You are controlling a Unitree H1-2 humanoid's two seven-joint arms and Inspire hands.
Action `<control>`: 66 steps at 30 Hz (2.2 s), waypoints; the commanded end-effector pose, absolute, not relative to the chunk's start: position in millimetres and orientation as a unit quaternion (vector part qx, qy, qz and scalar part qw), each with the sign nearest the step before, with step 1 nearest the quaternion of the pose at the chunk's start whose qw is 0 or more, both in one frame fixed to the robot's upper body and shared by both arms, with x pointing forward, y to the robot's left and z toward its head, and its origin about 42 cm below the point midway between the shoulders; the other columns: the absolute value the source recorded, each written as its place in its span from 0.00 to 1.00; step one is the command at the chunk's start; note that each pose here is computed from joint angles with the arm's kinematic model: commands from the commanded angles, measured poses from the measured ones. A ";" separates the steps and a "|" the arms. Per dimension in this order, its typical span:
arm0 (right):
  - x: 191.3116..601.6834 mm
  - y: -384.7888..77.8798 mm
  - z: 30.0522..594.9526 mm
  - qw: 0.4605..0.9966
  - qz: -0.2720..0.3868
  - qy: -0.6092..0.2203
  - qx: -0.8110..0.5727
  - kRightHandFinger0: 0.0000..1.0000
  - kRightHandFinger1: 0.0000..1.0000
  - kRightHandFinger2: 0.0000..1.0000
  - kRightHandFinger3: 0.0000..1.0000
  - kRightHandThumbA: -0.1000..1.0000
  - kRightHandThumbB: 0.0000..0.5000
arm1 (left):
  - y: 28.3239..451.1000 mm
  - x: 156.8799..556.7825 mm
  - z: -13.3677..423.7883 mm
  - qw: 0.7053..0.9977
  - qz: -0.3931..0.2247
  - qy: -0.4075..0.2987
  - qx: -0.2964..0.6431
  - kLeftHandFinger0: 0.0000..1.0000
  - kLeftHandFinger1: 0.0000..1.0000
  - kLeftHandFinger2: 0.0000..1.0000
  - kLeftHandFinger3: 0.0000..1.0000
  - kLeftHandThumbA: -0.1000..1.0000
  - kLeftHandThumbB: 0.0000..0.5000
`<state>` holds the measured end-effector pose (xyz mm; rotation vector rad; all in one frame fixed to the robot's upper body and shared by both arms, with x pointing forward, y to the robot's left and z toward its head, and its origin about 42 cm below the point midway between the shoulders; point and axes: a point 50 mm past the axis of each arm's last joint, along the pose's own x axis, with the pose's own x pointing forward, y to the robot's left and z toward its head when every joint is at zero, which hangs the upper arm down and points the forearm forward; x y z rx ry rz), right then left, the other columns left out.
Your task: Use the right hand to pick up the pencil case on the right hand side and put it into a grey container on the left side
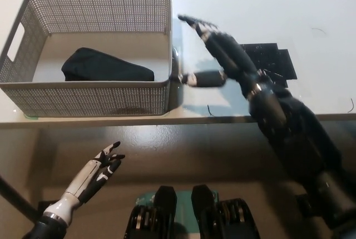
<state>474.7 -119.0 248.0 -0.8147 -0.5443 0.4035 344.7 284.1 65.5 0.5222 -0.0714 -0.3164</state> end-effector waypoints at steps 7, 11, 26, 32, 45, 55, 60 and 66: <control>331.0 -169.5 264.1 0.882 0.172 -0.365 -0.243 1.00 1.00 1.00 1.00 1.00 0.89 | 306.0 342.4 64.1 0.959 -0.126 -0.034 0.252 0.93 0.95 0.82 1.00 1.00 1.00; 297.2 -179.1 233.1 0.897 0.169 -0.332 -0.239 1.00 1.00 1.00 1.00 1.00 0.86 | 311.2 342.8 62.1 0.960 -0.118 -0.031 0.251 0.93 0.95 0.82 1.00 1.00 1.00; 273.4 -229.9 135.6 0.950 0.145 -0.177 -0.210 1.00 1.00 1.00 1.00 1.00 0.92 | 319.1 334.7 51.6 0.964 -0.091 -0.023 0.247 0.95 0.91 0.79 1.00 1.00 1.00; 285.9 -254.0 101.2 0.965 0.116 -0.126 -0.199 1.00 1.00 1.00 1.00 1.00 0.81 | 321.5 337.1 52.9 0.965 -0.086 -0.030 0.246 0.93 0.86 0.75 1.00 1.00 1.00; 312.2 -277.9 58.3 0.992 0.090 -0.064 -0.069 1.00 1.00 1.00 1.00 1.00 0.67 | 326.1 334.7 55.8 0.966 -0.073 -0.030 0.245 0.92 0.85 0.72 1.00 1.00 0.99; 325.6 -280.7 52.5 0.993 0.090 -0.057 -0.046 1.00 1.00 1.00 1.00 1.00 0.65 | 325.7 341.5 60.0 0.965 -0.069 -0.042 0.248 0.90 0.77 0.68 1.00 1.00 1.00; 328.3 -280.1 50.2 0.994 0.088 -0.057 -0.042 1.00 1.00 1.00 1.00 1.00 0.64 | 325.7 342.2 60.7 0.965 -0.071 -0.042 0.251 0.88 0.79 0.69 1.00 1.00 1.00; 330.3 -280.3 48.9 0.994 0.084 -0.060 -0.041 1.00 1.00 1.00 1.00 1.00 0.57 | 325.3 342.5 60.5 0.965 -0.072 -0.039 0.250 0.88 0.77 0.67 1.00 1.00 0.92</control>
